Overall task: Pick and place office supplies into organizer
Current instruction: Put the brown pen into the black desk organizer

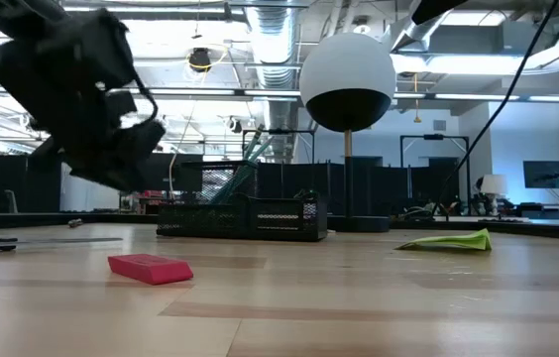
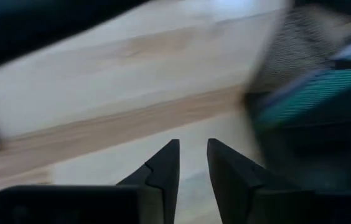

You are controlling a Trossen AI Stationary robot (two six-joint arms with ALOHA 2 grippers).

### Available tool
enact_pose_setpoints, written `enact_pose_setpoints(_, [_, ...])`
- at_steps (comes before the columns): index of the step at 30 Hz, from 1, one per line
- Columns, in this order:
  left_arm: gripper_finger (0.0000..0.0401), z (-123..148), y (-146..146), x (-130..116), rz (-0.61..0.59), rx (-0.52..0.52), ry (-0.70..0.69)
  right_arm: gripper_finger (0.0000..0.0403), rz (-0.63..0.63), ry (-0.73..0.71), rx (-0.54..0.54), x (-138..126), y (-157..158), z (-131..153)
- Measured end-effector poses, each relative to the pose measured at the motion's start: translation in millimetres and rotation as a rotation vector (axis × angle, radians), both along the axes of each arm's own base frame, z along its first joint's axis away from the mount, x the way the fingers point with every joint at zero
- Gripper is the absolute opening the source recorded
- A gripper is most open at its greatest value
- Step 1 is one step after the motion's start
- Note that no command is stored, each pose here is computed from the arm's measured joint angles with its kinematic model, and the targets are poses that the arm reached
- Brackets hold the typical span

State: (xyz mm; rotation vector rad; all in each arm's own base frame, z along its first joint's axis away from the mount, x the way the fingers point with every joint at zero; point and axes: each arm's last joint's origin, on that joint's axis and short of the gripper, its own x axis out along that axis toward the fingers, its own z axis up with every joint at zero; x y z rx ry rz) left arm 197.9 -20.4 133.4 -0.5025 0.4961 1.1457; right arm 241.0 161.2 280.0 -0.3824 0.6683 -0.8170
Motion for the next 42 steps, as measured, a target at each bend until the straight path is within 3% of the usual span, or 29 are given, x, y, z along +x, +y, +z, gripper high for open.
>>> enact_pose_setpoints(6, [0.0063,5,-15,10,-0.133,0.029,-0.055,0.0161,-0.004,0.000,-0.001,1,-1,0])
enact_pose_setpoints(12, [0.0062,7,-14,16,-0.141,0.027,-0.099,0.0161,-0.020,0.009,-0.007,4,-6,0])
enact_pose_setpoints(15, [0.0062,7,-11,18,-0.226,0.019,-0.014,0.0161,-0.026,0.014,-0.009,5,-8,0])
enact_pose_setpoints(18, [0.0062,7,-7,19,-0.297,0.084,0.086,0.0161,-0.025,0.029,-0.018,6,-10,0])
enact_pose_setpoints(24, [0.0062,10,-7,22,-0.286,0.116,0.052,0.0161,-0.015,0.057,-0.043,7,-12,0])
enact_pose_setpoints(27, [0.0062,10,-8,21,-0.206,0.076,-0.019,0.0161,-0.017,0.050,-0.059,9,-14,1])
enact_pose_setpoints(32, [0.0061,16,-16,-6,-0.078,0.141,-0.045,0.0161,-0.019,0.016,-0.105,11,-17,2])
enact_pose_setpoints(36, [0.0061,29,-25,-37,-0.100,0.174,-0.028,0.0161,-0.025,0.015,-0.107,12,-19,2])
enact_pose_setpoints(39, [0.0061,40,-32,-46,-0.143,0.154,-0.113,0.0161,-0.031,0.013,-0.109,13,-20,2])
enact_pose_setpoints(42, [0.0061,47,-31,-52,-0.117,0.219,-0.233,0.0161,-0.041,0.007,-0.096,15,-22,2])
